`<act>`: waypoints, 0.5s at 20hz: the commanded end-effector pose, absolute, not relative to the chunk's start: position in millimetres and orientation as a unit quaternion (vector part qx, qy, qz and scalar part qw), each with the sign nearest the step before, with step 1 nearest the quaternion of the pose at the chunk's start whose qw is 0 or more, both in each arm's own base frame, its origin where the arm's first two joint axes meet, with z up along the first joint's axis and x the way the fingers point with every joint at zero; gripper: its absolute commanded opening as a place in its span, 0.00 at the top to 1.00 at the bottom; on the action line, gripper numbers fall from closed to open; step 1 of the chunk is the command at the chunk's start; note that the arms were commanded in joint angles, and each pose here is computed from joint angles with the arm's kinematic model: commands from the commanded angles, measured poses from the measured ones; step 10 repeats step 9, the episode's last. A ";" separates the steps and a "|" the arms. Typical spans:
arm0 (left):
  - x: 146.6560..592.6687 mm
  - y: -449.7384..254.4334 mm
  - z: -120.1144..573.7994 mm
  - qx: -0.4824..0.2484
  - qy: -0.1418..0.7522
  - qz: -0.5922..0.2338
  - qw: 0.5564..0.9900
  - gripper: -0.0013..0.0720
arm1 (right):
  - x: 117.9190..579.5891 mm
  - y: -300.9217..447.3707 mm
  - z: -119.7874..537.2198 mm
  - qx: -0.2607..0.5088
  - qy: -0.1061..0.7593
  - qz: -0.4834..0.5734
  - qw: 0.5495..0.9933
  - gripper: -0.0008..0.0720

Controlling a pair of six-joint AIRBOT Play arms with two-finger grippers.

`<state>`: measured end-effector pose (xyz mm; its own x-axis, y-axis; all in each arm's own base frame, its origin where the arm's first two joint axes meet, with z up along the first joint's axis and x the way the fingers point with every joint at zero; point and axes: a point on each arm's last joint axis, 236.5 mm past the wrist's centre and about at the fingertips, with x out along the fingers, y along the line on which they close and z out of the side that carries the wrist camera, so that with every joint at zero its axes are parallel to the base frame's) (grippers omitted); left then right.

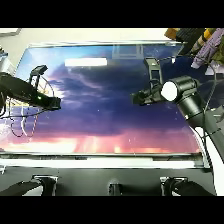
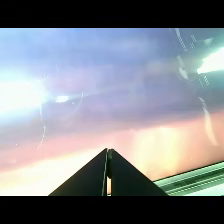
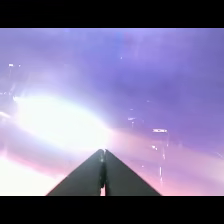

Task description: Fold the clothes and pants, and hang the long-sleeved shirts on hangers.

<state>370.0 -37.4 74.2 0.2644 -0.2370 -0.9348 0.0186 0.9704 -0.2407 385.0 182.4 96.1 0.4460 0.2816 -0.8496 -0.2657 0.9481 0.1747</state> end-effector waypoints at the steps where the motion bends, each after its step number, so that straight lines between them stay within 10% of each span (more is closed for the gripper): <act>1: 368.0 -37.9 72.0 -0.090 0.604 -0.081 0.788 0.96 | 375.8 183.7 91.0 -0.005 0.517 0.163 0.840 0.93; 10: 368.1 -37.9 71.8 -0.090 0.604 -0.081 0.788 0.96 | 377.0 184.2 91.7 -0.004 0.514 0.164 0.842 0.93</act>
